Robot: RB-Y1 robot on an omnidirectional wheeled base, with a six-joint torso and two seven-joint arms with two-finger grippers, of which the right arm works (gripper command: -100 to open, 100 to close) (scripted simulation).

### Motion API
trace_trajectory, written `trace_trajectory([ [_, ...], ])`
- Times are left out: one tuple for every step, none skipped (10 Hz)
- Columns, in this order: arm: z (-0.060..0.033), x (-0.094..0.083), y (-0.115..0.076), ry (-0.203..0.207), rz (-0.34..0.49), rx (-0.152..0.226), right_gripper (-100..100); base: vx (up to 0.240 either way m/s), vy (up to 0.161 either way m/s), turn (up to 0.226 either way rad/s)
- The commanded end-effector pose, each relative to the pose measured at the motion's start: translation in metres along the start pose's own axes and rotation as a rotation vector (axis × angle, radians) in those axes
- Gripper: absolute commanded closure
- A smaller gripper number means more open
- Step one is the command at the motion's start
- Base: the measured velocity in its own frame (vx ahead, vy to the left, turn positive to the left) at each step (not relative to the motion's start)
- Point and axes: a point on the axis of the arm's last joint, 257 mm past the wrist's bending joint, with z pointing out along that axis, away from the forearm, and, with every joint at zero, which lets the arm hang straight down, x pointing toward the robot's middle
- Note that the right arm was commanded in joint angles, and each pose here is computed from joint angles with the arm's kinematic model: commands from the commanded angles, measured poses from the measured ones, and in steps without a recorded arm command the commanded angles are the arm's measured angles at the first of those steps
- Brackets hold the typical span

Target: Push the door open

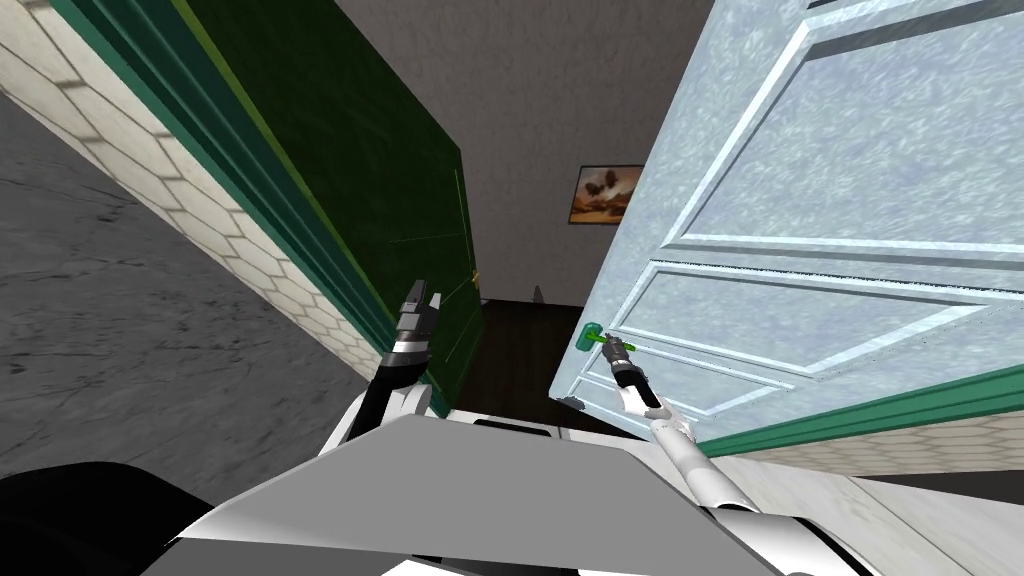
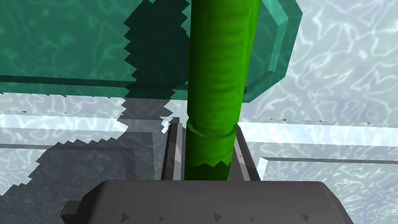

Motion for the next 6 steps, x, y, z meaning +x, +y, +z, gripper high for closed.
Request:
trace_trajectory([
  [0.0034,-0.01,0.004,-0.02,-0.007,-0.009,100,0.074,0.016,0.0],
  [0.0042,-0.017,0.005,-0.04,-0.008,-0.01,100,0.11,0.034,-0.029],
  [0.0048,-0.024,0.005,-0.06,-0.009,-0.011,100,0.174,0.076,-0.088],
  [0.005,-0.028,0.005,-0.07,-0.01,-0.011,100,0.163,0.064,-0.064],
  [0.0053,-0.035,0.006,-0.091,-0.01,-0.011,100,0.157,0.061,-0.051],
  [0.0054,-0.038,0.006,-0.101,-0.01,-0.011,100,0.132,0.043,-0.073],
])
